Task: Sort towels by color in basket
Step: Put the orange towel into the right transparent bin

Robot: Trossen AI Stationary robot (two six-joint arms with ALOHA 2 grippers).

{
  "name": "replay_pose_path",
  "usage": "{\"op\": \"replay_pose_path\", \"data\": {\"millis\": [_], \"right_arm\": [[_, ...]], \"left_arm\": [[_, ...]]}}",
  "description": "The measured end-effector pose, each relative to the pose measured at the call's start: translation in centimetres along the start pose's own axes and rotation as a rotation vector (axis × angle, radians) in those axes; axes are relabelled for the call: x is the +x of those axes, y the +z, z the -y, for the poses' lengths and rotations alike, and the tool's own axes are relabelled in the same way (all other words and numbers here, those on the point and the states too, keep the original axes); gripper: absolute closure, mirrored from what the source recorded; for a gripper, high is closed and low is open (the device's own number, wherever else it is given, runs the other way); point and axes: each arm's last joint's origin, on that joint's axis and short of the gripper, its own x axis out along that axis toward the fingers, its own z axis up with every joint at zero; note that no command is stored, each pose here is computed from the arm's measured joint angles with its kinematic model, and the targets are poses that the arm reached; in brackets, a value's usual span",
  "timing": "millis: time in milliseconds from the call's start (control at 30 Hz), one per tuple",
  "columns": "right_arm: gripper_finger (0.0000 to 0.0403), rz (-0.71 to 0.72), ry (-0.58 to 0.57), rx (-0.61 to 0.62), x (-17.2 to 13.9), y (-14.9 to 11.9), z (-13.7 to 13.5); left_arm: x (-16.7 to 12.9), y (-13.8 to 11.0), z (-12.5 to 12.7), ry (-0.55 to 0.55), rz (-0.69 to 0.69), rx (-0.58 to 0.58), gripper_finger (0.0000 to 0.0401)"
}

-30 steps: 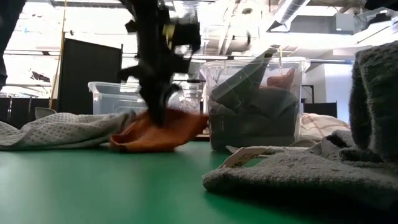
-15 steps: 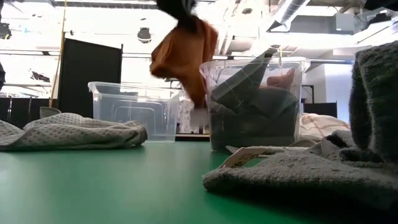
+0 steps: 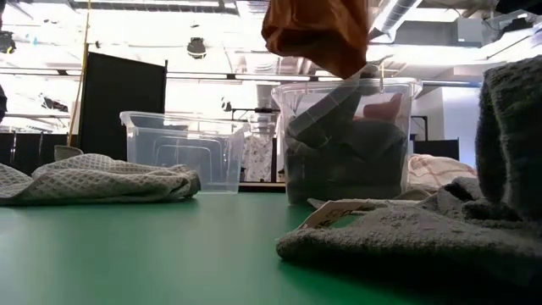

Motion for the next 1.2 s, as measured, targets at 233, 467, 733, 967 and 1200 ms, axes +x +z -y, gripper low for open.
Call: {"op": "replay_pose_path", "data": {"millis": [233,467,733,967,1200], "right_arm": [[0.0107,0.0,0.001,0.0,0.0,0.0,0.0],[0.0107,-0.001,-0.001,-0.002,0.0,0.0,0.0],[0.0107,0.0,-0.001,-0.009,0.0,0.0,0.0],[0.0107,0.001,0.009,0.003,-0.1,-0.1,-0.2],[0.0107,-0.005,-0.009,-0.017,0.3,-0.3,-0.3]], "left_arm": [[3.7,-2.1,0.2,-0.038,-0.094,-0.005,0.0399],[6.5,-3.6,0.3,-0.042,-0.129,0.004,0.0398],[10.5,-5.2,0.7,-0.103,-0.056,-0.014,0.0398],[13.7,-7.9,1.4,-0.178,-0.085,0.013,0.0397],[16.7,-11.8,2.8,-0.296,-0.195,-0.027,0.0397]]}}
